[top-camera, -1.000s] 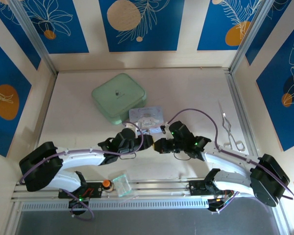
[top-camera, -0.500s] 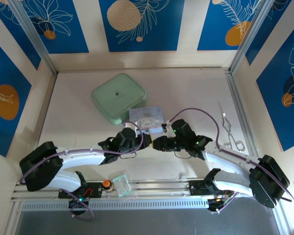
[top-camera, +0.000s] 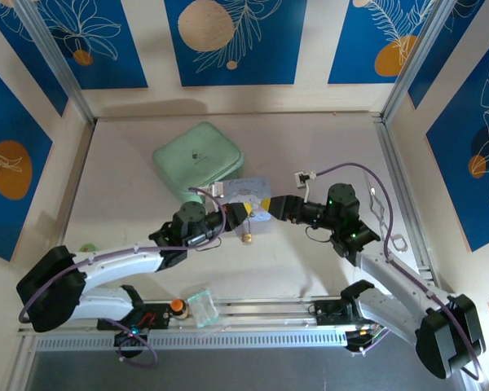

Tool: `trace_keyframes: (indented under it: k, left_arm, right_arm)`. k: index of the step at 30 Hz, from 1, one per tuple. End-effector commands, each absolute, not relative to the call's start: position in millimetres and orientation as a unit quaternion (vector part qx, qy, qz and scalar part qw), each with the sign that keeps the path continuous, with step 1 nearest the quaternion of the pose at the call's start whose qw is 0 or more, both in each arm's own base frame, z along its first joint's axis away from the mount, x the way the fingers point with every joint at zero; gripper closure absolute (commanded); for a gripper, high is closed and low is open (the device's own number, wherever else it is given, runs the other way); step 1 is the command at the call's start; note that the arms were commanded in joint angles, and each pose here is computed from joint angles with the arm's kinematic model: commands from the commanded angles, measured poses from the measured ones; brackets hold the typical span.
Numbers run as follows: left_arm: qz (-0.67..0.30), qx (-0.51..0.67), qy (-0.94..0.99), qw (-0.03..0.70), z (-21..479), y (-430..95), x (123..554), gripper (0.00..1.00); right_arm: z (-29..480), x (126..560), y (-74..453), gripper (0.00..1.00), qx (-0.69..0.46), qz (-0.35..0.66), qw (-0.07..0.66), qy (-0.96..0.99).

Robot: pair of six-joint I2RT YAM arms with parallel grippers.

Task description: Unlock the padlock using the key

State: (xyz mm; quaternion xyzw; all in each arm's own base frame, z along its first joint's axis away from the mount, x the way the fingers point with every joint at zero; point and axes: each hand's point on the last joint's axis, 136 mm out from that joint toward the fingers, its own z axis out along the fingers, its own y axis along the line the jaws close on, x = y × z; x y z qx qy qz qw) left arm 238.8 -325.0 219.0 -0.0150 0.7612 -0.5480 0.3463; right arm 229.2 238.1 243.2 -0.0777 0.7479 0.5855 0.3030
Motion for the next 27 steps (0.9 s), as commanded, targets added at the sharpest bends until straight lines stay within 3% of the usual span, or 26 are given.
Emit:
trace_keyframes:
  k: [1, 11, 12, 27]
  left_arm:
    - [-0.569, 0.042, 0.722, 0.391, 271, -326, 232, 1.00]
    - [-0.582, 0.066, 0.705, 0.399, 302, -323, 225, 1.00]
    - [-0.588, 0.066, 0.703, 0.395, 303, -324, 225, 1.00]
    - [-0.599, 0.054, 0.702, 0.382, 301, -327, 225, 1.00]
  right_arm:
    - [273, 220, 249, 0.33, -0.139, 0.625, 0.296, 0.709]
    - [293, 193, 267, 0.53, -0.208, 0.674, 0.287, 0.648]
    - [295, 191, 270, 0.60, -0.217, 0.675, 0.287, 0.644]
    - [282, 196, 274, 0.79, -0.206, 0.674, 0.282, 0.652]
